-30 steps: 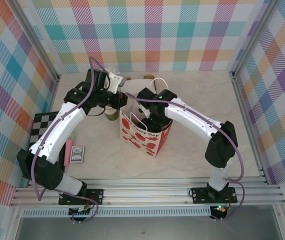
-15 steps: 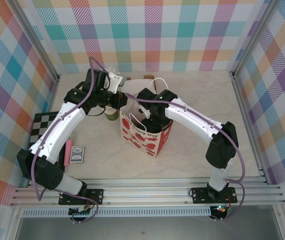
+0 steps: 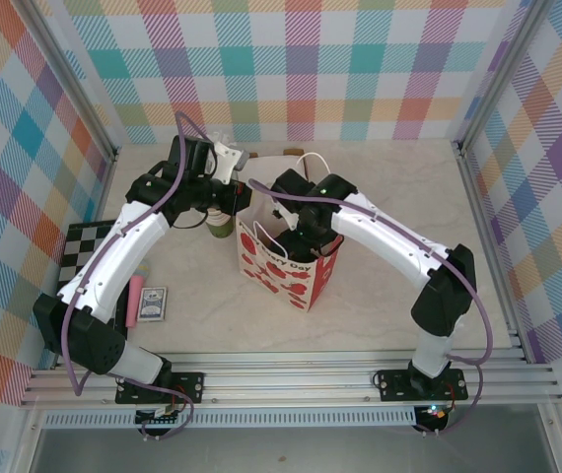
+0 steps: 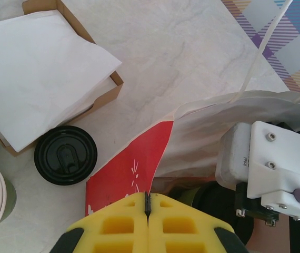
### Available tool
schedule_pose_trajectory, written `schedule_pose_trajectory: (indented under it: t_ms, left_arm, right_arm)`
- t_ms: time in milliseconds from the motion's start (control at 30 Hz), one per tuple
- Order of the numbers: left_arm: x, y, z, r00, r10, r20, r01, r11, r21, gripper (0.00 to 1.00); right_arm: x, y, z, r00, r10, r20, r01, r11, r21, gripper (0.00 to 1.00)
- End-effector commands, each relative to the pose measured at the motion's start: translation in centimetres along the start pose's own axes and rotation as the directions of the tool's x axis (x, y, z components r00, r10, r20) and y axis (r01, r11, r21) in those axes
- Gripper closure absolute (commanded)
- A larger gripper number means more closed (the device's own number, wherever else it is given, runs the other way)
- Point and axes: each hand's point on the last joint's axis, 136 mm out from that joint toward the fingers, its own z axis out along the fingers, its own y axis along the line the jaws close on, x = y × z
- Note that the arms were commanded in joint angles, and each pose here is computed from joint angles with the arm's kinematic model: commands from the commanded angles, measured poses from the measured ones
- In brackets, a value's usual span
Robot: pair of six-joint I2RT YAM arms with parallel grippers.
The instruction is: Pack the takeout coffee
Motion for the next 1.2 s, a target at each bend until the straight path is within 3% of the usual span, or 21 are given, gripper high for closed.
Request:
schedule_pose_trajectory:
  t_ms: [0, 367, 767, 1000, 1167]
  left_arm:
    - [-0.6, -0.3, -0.3, 1.0, 0.003, 0.023, -0.004, 1.0, 0.004, 1.0]
    - [-0.4, 0.0, 0.1, 1.0, -0.013, 0.019, 0.013, 1.0, -0.003, 1.0]
    - [-0.6, 0.0, 0.6, 0.999, -0.046, 0.023, 0.046, 0.999, 0.007, 1.0]
    - [-0.9, 0.1, 0.5, 0.995, -0.094, 0.041, 0.095, 0.995, -0.009, 1.0]
    - [-0.2, 0.6, 0.7, 0.99, -0.135, 0.049, 0.137, 0.99, -0.042, 1.0]
  right_arm:
    - [-0.4, 0.1, -2.0, 0.999, -0.023, 0.044, 0.023, 1.0, 0.004, 0.0]
    - [-0.5, -0.3, -3.0, 0.996, -0.064, 0.057, 0.063, 0.998, 0.025, 0.0]
    - [-5.3, 0.3, -7.4, 0.945, -0.12, 0.306, 0.117, 0.993, 0.027, 0.0]
    - [-9.6, -0.2, -13.2, 0.823, -0.077, 0.563, 0.051, 0.997, 0.061, 0.0]
    - [-9.1, -1.9, -18.6, 0.728, -0.05, 0.684, -0.039, 0.993, 0.115, 0.0]
